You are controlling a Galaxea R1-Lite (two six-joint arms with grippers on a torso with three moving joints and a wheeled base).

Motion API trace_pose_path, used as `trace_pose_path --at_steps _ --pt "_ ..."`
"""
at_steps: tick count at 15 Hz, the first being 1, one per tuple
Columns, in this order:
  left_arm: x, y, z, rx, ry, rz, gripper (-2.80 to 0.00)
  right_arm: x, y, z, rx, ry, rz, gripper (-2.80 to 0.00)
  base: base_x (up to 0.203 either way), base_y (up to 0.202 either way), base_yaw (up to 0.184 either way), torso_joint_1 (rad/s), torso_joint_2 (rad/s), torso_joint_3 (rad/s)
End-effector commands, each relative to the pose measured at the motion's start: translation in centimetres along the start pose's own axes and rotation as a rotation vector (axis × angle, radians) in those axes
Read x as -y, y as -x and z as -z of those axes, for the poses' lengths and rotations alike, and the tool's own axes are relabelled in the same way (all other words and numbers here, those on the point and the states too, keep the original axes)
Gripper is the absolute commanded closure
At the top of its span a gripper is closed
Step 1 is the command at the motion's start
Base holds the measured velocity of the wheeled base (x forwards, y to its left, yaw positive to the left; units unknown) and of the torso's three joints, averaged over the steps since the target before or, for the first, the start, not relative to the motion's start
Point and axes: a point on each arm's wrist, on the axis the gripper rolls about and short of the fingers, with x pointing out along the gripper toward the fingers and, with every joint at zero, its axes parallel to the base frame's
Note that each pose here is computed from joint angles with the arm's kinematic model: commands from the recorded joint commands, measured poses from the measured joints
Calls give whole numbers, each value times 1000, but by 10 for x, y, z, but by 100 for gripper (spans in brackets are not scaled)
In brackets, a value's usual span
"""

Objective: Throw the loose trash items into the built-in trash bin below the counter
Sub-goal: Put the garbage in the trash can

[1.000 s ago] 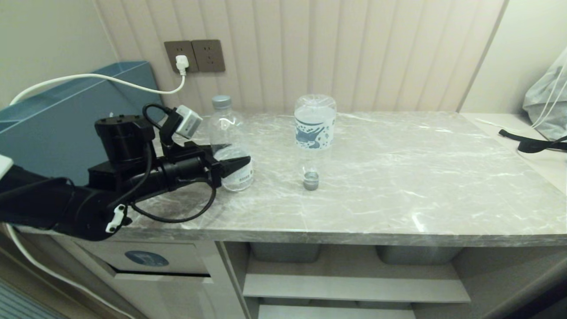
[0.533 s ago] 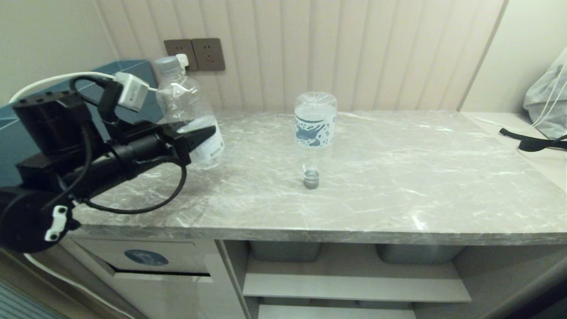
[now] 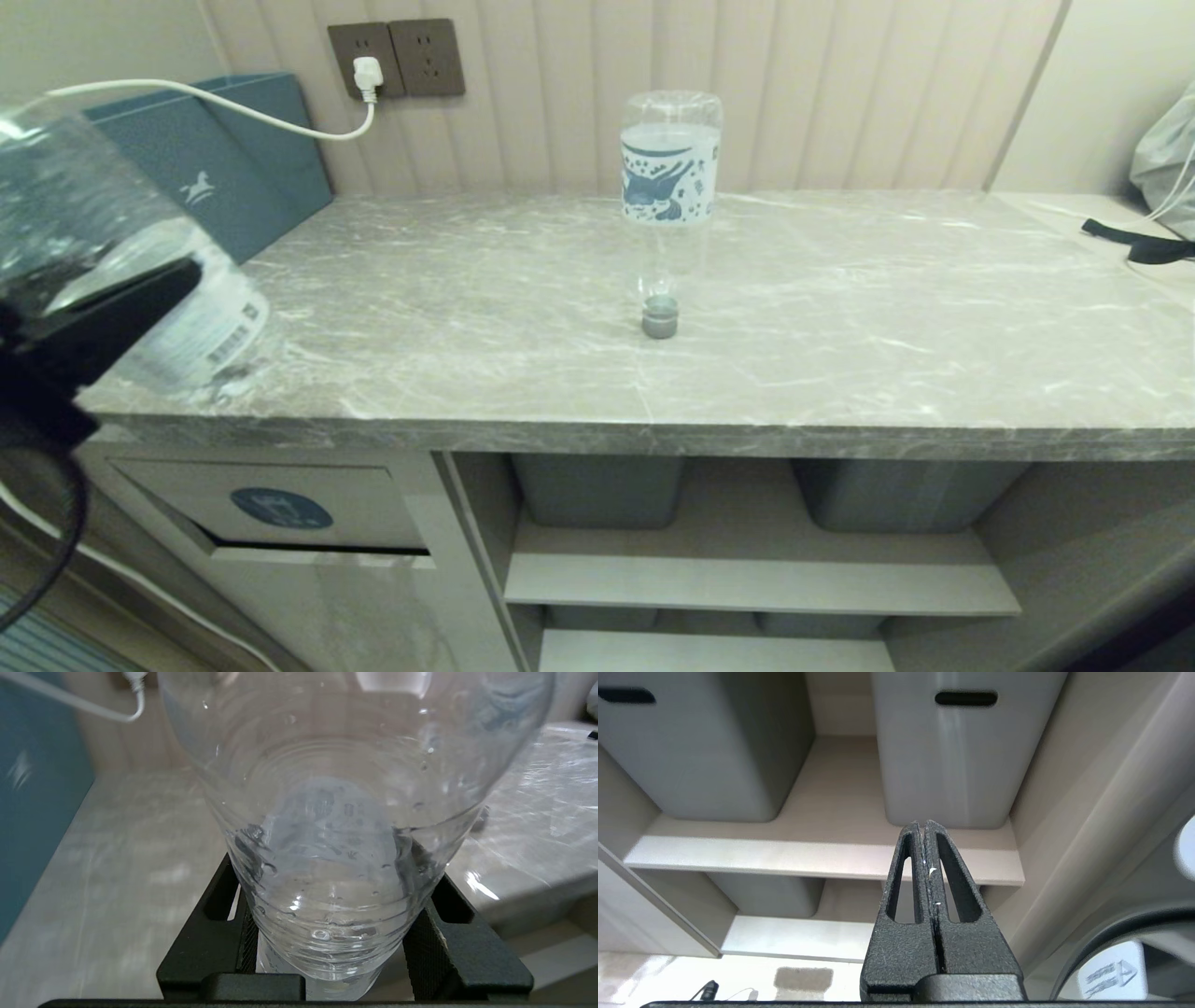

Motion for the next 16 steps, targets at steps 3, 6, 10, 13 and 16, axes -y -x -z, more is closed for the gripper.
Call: trace_pose_path --at_steps 3,6,10,13,16 --pt "27 109 2 16 156 -94 0 0 0 0 0 0 0 0 0 0 0 -196 500 287" --pt "31 129 32 -139 660 -258 0 0 0 0 0 -2 0 0 0 0 0 -184 470 286" --pt "17 90 58 -207 1194 -625 0 0 0 0 0 -2 0 0 0 0 0 -158 459 297" --pt "7 62 84 -233 1407 -847 0 0 0 0 0 -2 1 0 0 0 0 -134 453 315" --pt "-3 42 104 -212 1495 -905 0 0 0 0 0 -2 1 0 0 0 0 -49 222 153"
